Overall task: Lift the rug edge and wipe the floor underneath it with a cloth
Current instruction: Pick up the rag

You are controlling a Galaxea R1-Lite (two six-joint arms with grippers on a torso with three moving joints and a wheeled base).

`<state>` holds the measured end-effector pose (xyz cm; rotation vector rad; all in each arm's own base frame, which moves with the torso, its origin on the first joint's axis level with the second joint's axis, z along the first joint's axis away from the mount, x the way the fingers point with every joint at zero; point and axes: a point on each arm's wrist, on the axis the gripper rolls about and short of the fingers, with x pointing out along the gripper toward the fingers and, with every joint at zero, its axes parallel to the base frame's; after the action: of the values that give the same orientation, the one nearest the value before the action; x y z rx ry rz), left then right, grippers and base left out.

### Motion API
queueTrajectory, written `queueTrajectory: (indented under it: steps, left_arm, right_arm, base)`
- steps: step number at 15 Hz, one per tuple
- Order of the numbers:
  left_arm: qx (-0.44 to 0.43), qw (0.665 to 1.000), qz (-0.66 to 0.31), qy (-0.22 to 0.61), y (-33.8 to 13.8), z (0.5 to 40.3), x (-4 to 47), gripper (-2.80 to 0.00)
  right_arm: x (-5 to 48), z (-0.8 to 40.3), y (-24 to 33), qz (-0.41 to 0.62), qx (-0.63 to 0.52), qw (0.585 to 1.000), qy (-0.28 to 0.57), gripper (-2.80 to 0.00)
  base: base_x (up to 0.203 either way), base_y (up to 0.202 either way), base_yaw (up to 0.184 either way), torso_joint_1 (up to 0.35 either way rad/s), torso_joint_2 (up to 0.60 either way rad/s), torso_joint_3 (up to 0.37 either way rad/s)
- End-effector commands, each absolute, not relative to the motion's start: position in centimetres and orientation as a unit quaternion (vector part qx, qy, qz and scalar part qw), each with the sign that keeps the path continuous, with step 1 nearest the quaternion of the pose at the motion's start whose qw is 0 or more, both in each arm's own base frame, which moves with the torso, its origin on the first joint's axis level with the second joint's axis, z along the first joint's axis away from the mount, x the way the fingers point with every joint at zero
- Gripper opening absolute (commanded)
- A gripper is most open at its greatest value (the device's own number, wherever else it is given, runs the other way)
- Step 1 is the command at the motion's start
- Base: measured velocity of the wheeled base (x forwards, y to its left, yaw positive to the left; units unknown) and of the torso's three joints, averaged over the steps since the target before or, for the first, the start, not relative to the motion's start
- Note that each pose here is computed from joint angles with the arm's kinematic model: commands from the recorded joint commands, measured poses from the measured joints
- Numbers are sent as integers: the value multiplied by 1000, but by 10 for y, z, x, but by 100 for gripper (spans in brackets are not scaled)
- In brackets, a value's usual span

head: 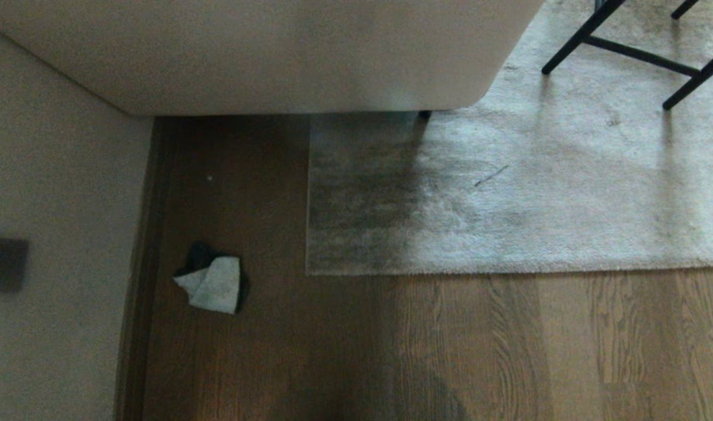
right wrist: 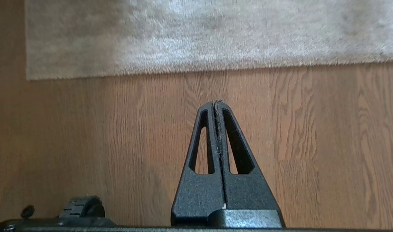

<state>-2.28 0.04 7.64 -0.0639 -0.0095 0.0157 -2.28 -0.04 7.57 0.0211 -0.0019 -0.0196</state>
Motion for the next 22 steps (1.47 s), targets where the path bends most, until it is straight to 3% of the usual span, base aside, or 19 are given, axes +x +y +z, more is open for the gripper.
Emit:
queueTrajectory:
  steps: [1, 22]
  left_arm:
    - [-32, 999, 8, -5, 0, 76, -23, -280]
    - [-32, 999, 8, -5, 0, 76, -23, -280]
  right_arm:
    - [-23, 76, 0, -10, 11, 1000, -1, -280]
    - [-23, 76, 0, -10, 11, 1000, 0, -280]
  base:
    - [0, 0, 0, 0, 2, -195]
    - [0, 0, 0, 2, 2, -198]
